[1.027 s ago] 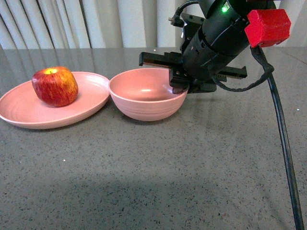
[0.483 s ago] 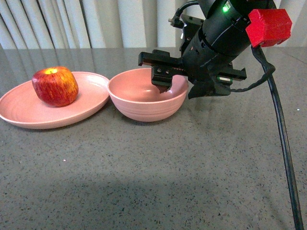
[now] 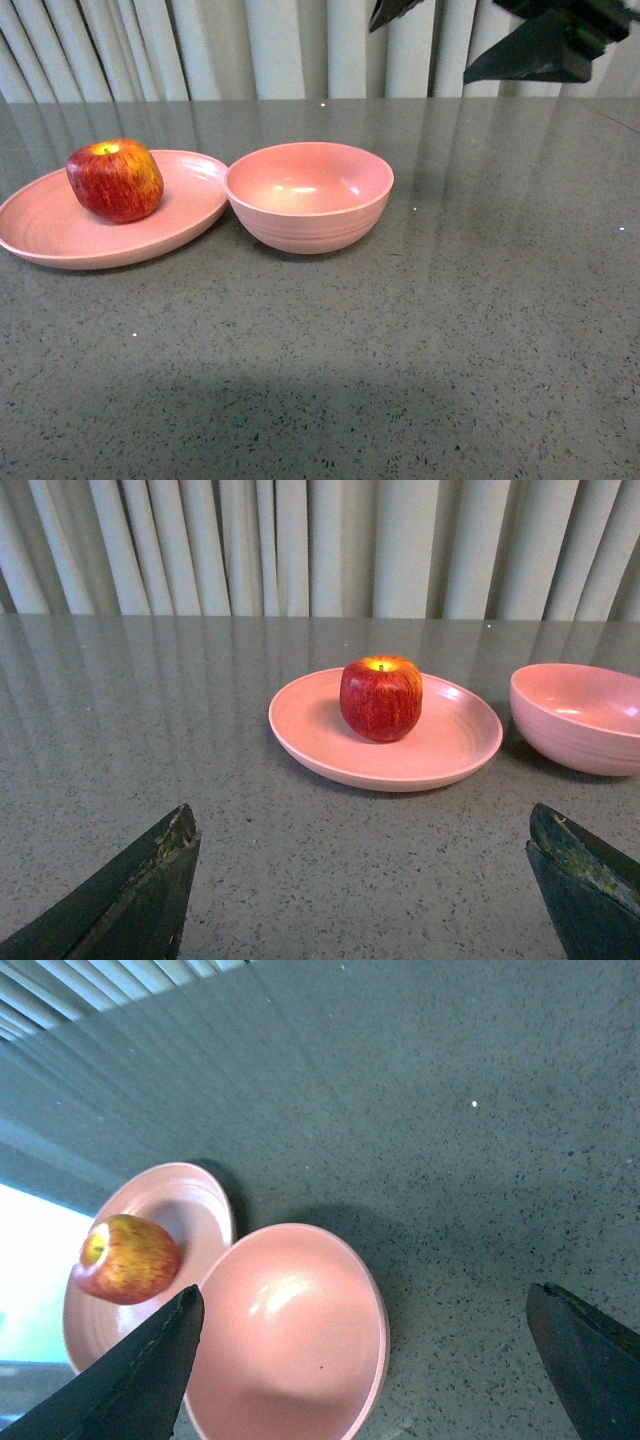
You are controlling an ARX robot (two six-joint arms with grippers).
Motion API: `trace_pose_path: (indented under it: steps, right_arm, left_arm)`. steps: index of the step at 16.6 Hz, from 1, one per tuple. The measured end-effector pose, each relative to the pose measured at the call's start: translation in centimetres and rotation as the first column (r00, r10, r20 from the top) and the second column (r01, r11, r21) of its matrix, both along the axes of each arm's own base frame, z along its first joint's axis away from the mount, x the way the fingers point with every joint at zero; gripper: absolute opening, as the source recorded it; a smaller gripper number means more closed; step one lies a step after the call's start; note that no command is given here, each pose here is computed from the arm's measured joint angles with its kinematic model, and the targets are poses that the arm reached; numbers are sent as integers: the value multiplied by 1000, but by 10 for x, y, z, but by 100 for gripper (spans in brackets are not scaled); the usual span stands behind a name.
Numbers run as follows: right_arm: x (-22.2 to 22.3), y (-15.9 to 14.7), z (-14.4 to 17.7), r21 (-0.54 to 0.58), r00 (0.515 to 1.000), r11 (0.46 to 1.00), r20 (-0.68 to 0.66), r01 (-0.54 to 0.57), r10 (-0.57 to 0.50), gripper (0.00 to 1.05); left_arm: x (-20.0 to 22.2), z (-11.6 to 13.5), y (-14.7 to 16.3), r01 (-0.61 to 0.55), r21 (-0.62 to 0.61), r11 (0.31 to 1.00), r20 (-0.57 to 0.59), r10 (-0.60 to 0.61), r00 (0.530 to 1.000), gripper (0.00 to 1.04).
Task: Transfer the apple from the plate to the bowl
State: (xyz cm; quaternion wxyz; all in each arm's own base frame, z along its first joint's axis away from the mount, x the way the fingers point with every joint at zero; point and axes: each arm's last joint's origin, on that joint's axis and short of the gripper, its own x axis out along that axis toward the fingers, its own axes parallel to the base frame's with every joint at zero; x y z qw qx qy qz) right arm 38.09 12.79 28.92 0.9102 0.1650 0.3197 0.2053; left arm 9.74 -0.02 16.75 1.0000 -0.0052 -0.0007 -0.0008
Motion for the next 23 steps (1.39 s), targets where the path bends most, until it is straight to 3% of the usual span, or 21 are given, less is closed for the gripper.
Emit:
trace_pose_path:
  steps: [3, 6, 11, 13, 16, 18, 20, 23]
  right_arm:
    - [-52, -48, 19, 97, 987, 995, 157, 21, -36, 98]
    - [-126, -98, 9, 153, 944, 976, 270, 153, -190, 98]
    - [-223, -129, -21, 92, 860, 940, 382, 329, -338, 98]
    - [-243, -127, -28, 0, 719, 899, 600, 439, -351, 80]
    - [-264, -128, -71, -150, 733, 868, 613, 473, -294, 45]
    - [-270, -128, -75, -143, 704, 866, 652, 480, -283, 21]
    - [-271, -128, -86, -158, 710, 864, 648, 479, -275, 1]
    - [-281, -128, -103, -176, 731, 864, 626, 472, -272, 2]
  left_arm:
    - [0, 0, 0, 0, 0, 1000, 0, 0, 1000, 98]
    - [0, 0, 0, 0, 0, 1000, 0, 0, 1000, 98]
    - [0, 0, 0, 0, 0, 1000, 0, 0, 1000, 98]
    - [0, 0, 0, 0, 0, 1000, 0, 0, 1000, 98]
    - [0, 0, 0, 0, 0, 1000, 0, 0, 1000, 98]
    - [0, 0, 0, 0, 0, 1000, 0, 0, 1000, 98]
    - [0, 0, 0, 0, 0, 1000, 0, 0, 1000, 98]
    - [0, 0, 0, 0, 0, 1000, 0, 0, 1000, 98]
